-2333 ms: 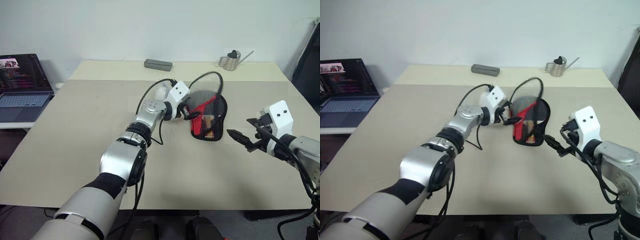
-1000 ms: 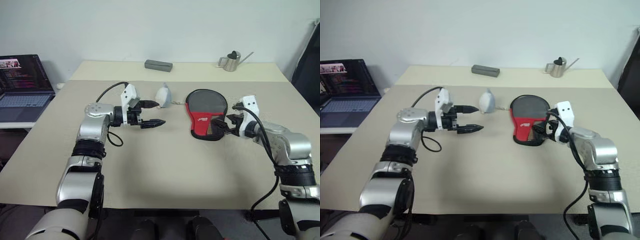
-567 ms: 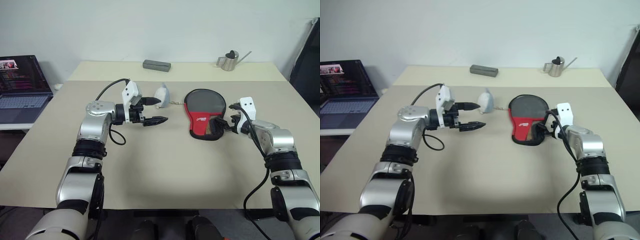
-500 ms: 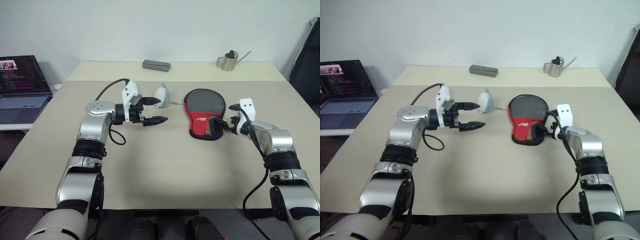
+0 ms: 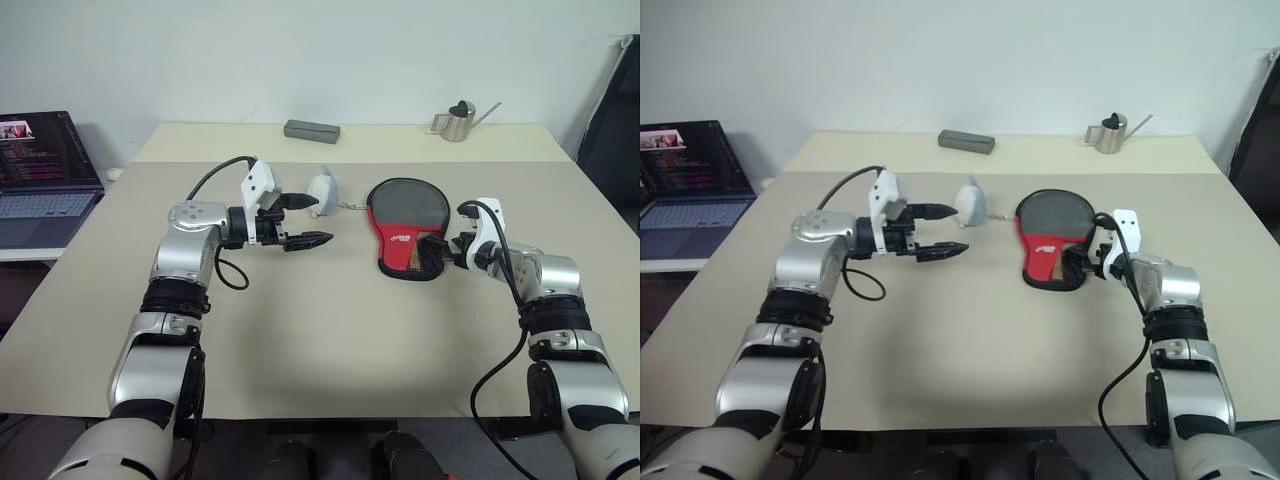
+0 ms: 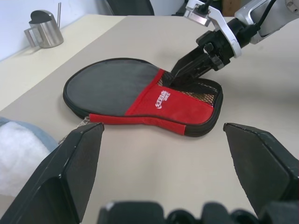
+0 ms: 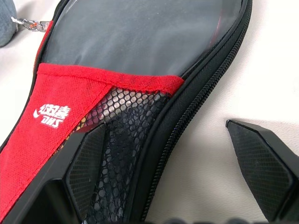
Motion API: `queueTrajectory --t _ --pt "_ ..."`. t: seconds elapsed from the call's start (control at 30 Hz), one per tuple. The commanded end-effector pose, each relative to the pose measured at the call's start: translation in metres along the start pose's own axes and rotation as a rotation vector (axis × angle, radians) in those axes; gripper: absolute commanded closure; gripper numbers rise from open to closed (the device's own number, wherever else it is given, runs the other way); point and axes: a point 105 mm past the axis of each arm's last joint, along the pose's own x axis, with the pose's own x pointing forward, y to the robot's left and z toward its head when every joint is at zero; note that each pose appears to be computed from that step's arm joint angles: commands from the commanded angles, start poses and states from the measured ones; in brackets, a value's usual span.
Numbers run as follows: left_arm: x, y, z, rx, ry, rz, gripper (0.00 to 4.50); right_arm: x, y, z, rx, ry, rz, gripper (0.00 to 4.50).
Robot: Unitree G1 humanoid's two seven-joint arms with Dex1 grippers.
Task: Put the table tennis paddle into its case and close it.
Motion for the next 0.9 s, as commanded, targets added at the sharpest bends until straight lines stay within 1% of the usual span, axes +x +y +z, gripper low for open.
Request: queueTrajectory --t 0.03,0.13,0.17,0.27,0.5,0.53,0.7,0.9 --pt "-0.004 0.003 0.014 0.043 -0.035 0.003 0.00 -0.001 0.011 0.013 0.018 -0.035 0.045 0.01" --pt "-0.004 0.002 0.014 0.042 -0.036 -0.002 0.00 0.000 0.017 0.014 0.021 -0.034 0.062 0.62" --pt "-0.004 0.002 0.014 0.042 -0.036 -0.003 0.00 0.000 0.018 0.014 0.024 -0.033 0.062 0.91" --pt "-0.003 0.002 0.014 0.041 -0.037 -0.006 0.00 0.002 0.021 0.014 0.030 -0.035 0.066 2.00" --pt "-0.003 0.001 0.013 0.040 -0.034 -0.009 0.00 0.000 0.025 0.019 0.036 -0.045 0.063 4.30" --pt "-0.003 0.000 0.012 0.038 -0.033 -0.011 0.00 -0.001 0.023 0.019 0.040 -0.045 0.058 4.40" --pt "-0.009 -0.002 0.009 0.033 -0.024 -0.020 0.00 -0.007 0.021 0.018 0.049 -0.029 0.053 4.40" --pt "-0.016 -0.013 0.005 0.019 -0.006 -0.052 0.00 -0.018 0.024 0.011 0.070 0.013 0.068 4.40"
